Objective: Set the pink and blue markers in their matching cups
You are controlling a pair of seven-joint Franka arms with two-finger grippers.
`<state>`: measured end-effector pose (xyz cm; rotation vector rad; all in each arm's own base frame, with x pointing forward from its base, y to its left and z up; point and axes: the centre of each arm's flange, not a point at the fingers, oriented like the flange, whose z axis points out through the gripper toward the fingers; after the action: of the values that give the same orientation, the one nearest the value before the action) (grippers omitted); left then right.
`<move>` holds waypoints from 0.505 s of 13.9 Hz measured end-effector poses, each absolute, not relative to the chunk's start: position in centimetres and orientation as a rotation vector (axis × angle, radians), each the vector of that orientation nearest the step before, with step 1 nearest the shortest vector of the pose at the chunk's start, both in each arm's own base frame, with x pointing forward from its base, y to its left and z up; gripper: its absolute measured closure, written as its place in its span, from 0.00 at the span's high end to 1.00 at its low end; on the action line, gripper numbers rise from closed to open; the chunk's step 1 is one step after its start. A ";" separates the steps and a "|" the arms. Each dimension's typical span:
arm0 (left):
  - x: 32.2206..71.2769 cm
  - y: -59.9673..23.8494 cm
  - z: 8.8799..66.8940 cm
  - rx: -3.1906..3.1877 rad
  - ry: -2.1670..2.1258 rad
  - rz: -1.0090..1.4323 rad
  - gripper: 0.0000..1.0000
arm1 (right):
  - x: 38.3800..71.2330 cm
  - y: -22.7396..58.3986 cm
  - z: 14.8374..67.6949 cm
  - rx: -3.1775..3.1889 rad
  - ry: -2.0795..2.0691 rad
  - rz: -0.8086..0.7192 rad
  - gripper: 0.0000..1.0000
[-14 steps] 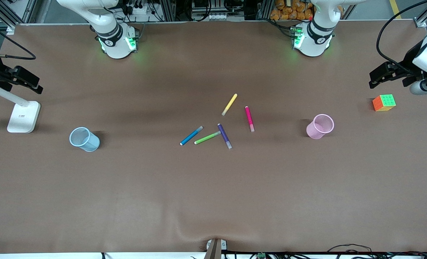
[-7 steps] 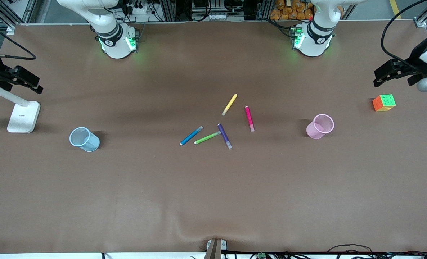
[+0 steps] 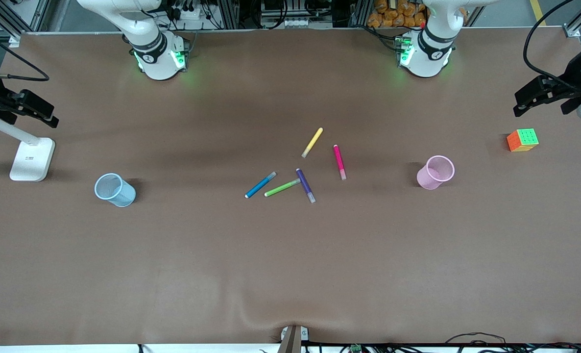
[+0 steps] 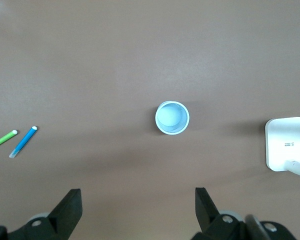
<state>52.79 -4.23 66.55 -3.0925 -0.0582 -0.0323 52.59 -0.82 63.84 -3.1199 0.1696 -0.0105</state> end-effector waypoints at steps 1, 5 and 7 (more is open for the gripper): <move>52.8 -4.3 66.5 -3.092 -0.055 -0.031 1.00 | 52.6 -0.8 63.8 -3.120 0.169 -0.011 1.00; 53.2 -5.1 65.6 -3.097 -0.101 -0.005 1.00 | 52.6 -0.8 63.8 -3.120 0.170 -0.009 1.00; 53.7 -5.6 63.9 -3.101 -0.142 0.051 1.00 | 52.6 -0.8 63.8 -3.120 0.170 -0.008 1.00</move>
<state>53.75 -5.60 63.90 -3.1010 -0.1420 0.0506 52.59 -0.83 63.81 -3.1199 0.1699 -0.0084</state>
